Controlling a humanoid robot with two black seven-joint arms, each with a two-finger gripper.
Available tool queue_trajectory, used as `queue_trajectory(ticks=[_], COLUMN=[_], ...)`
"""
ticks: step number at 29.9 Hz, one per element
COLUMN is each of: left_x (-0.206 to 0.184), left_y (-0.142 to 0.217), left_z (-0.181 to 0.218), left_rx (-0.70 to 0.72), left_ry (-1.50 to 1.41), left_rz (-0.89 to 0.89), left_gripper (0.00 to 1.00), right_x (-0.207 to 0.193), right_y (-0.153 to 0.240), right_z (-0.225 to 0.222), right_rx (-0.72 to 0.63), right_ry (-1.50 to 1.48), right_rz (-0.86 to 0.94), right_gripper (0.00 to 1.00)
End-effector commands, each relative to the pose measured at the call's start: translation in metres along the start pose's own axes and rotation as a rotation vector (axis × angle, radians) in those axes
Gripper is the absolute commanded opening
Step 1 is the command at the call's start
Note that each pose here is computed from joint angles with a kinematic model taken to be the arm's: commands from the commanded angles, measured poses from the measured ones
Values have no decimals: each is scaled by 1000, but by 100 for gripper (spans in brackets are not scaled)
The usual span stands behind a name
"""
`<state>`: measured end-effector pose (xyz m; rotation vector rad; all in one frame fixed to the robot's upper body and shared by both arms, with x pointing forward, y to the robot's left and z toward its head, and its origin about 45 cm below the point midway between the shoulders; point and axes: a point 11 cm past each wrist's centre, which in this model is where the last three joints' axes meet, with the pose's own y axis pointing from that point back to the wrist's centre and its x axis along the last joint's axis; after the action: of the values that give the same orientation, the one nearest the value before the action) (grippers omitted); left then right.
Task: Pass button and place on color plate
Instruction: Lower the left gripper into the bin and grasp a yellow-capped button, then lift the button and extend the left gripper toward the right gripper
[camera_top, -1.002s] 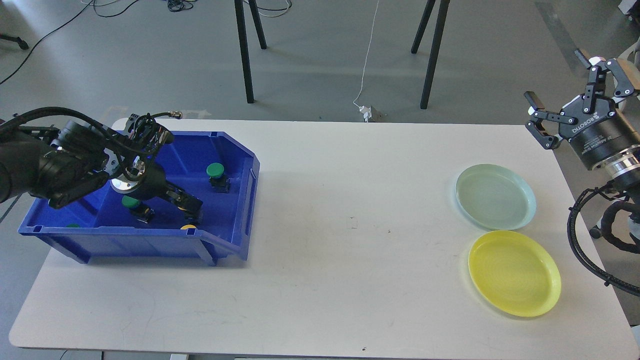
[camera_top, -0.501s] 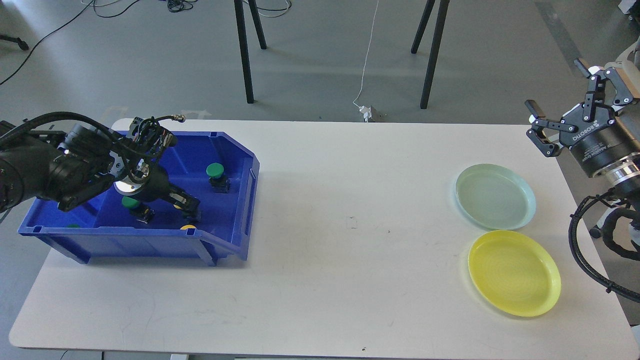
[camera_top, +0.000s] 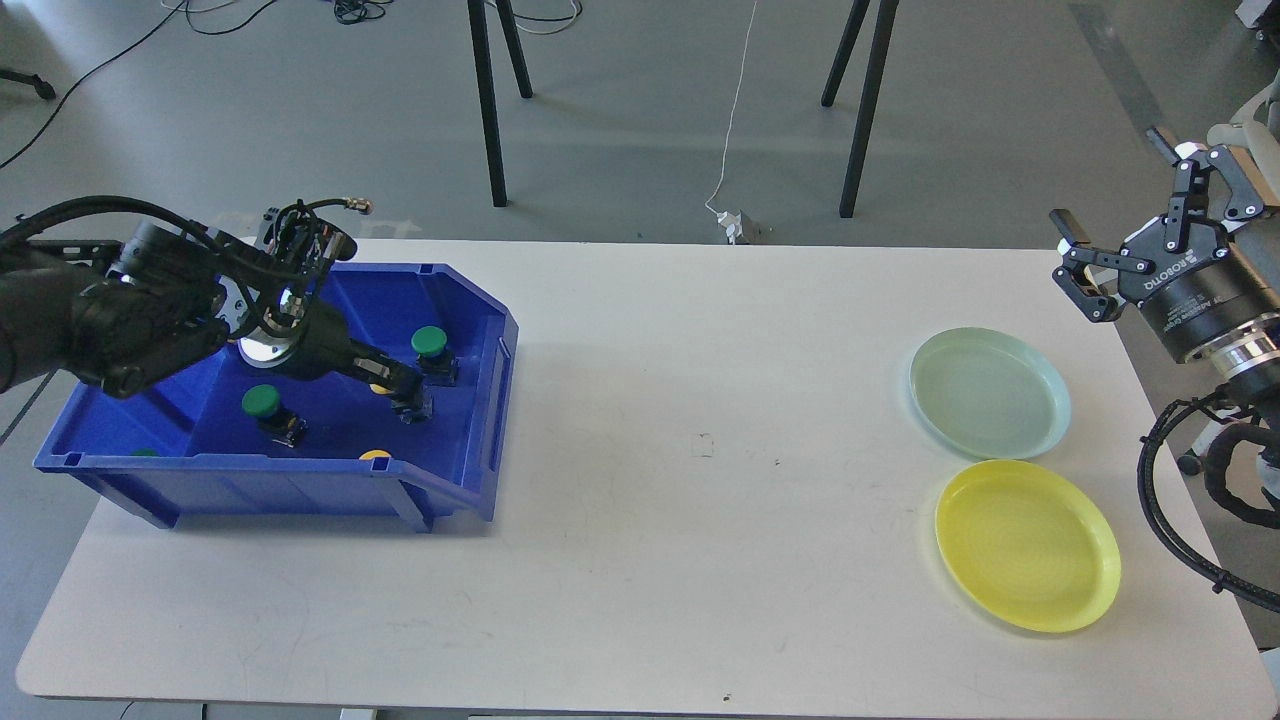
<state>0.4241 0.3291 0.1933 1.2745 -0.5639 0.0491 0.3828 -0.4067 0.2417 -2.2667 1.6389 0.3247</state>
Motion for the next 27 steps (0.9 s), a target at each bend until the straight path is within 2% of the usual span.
queue_trajectory(ticks=[1, 6, 9, 12, 16, 20, 24, 27], left_x=[22, 20, 37, 53, 73, 81, 75, 76], left_y=[48, 101, 124, 130, 106, 52, 10, 8], left_z=[11, 39, 76, 118, 199, 251, 262, 259], left_rx=[-141, -350, -537, -748, -1014, -1092, -1082, -1076], left_ry=[82, 152, 215, 302, 346, 383, 453, 463], left_rz=[164, 318, 406, 435, 361, 276, 245, 252], left_gripper=[2, 2, 2, 2, 2, 2, 3, 3], right_x=[1, -4, -25, -59, -107, -120, -131, -142], right_y=[5, 6, 8, 18, 39, 42, 39, 32], right_z=[5, 0, -4, -12, -6, -1, 11, 20], right_rx=[-14, -25, -32, -62, -186, -208, -233, -285], right_ry=[-6, 8, 12, 20, 22, 9, -9, 3], right_rz=[4, -19, -89, -204, -349, -382, -415, -457], right_gripper=[99, 99, 99, 99, 99, 99, 99, 99])
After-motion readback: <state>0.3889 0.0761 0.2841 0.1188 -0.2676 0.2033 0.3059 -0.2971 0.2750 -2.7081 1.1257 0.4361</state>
